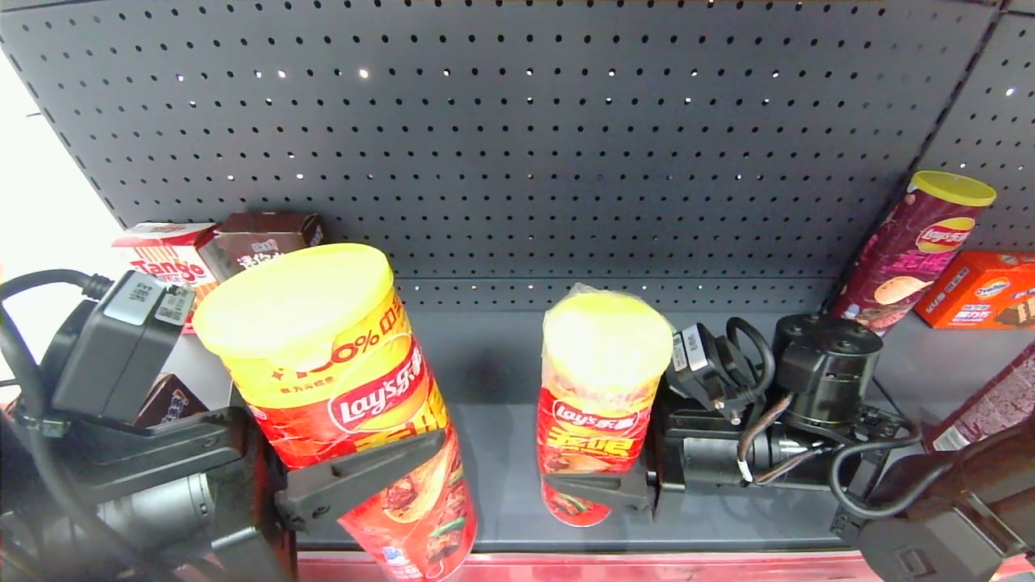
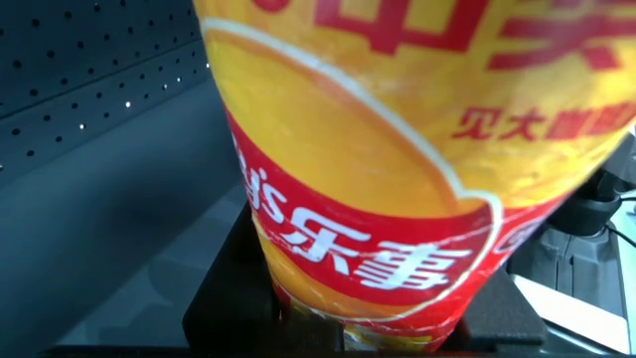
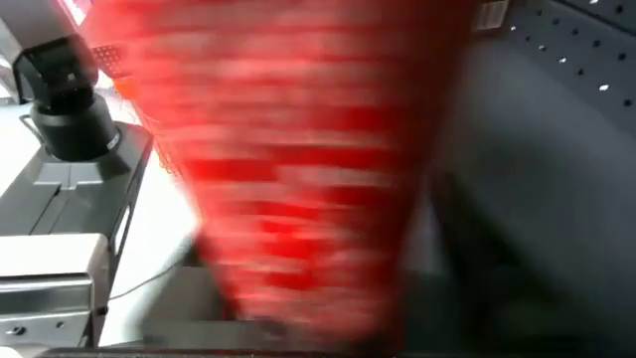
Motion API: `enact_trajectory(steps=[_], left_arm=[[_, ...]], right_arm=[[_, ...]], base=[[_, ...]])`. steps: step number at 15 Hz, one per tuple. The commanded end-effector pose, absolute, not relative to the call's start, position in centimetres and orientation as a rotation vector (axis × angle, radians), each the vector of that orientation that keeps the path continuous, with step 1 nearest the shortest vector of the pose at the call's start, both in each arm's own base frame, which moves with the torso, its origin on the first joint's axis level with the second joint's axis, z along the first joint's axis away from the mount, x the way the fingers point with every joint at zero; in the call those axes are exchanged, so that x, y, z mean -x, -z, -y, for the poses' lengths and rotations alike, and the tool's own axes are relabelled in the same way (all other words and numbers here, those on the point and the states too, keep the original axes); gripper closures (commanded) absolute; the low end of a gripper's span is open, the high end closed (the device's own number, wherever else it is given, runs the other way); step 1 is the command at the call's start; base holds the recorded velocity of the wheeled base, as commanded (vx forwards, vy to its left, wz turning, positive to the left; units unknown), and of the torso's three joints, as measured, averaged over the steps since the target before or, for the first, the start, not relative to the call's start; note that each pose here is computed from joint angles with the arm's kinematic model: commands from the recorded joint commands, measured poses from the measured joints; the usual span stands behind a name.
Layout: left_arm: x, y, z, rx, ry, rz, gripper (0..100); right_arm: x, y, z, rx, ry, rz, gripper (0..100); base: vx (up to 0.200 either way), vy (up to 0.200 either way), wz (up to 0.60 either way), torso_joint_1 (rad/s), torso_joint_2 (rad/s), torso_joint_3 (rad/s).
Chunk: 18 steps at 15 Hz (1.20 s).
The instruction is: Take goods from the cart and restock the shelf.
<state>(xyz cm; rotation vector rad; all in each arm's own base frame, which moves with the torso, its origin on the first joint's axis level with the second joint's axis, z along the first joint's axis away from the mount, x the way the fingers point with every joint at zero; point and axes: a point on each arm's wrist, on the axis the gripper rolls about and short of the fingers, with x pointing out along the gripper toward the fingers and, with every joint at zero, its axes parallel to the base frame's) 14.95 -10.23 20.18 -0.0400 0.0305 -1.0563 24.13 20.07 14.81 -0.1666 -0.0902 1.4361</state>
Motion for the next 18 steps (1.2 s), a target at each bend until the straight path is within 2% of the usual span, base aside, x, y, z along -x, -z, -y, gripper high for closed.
enact_trajectory(steps=[1, 5, 11, 13, 18], left_arm=[[-15.0, -20.1, 10.2, 0.04, 1.057, -0.033, 100], [-14.9, -20.2, 10.2, 0.04, 1.058, -0.028, 100], [-14.9, -20.2, 10.3, 0.04, 1.058, -0.028, 100], [-14.9, -20.2, 10.2, 0.04, 1.06, -0.025, 100], [-14.9, -20.4, 10.3, 0.04, 1.06, -0.017, 100]], right_arm=[[-24.1, -14.9, -19.9, 0.167, -1.433, 0.091, 0], [-22.5, -16.9, -18.2, 0.172, -1.412, 0.148, 0], [-15.8, -19.9, -12.8, 0.144, -1.27, 0.21, 0], [-13.3, -20.0, -9.9, 0.148, -1.203, 0.197, 0], [-6.7, -18.7, -4.8, 0.138, -0.895, 0.101, 0]], base=[[0.0, 0.0, 0.0, 0.0, 0.0, 0.0], [0.0, 0.0, 0.0, 0.0, 0.0, 0.0], [0.0, 0.0, 0.0, 0.0, 0.0, 0.0], [0.0, 0.0, 0.0, 0.0, 0.0, 0.0], [0.0, 0.0, 0.0, 0.0, 0.0, 0.0]])
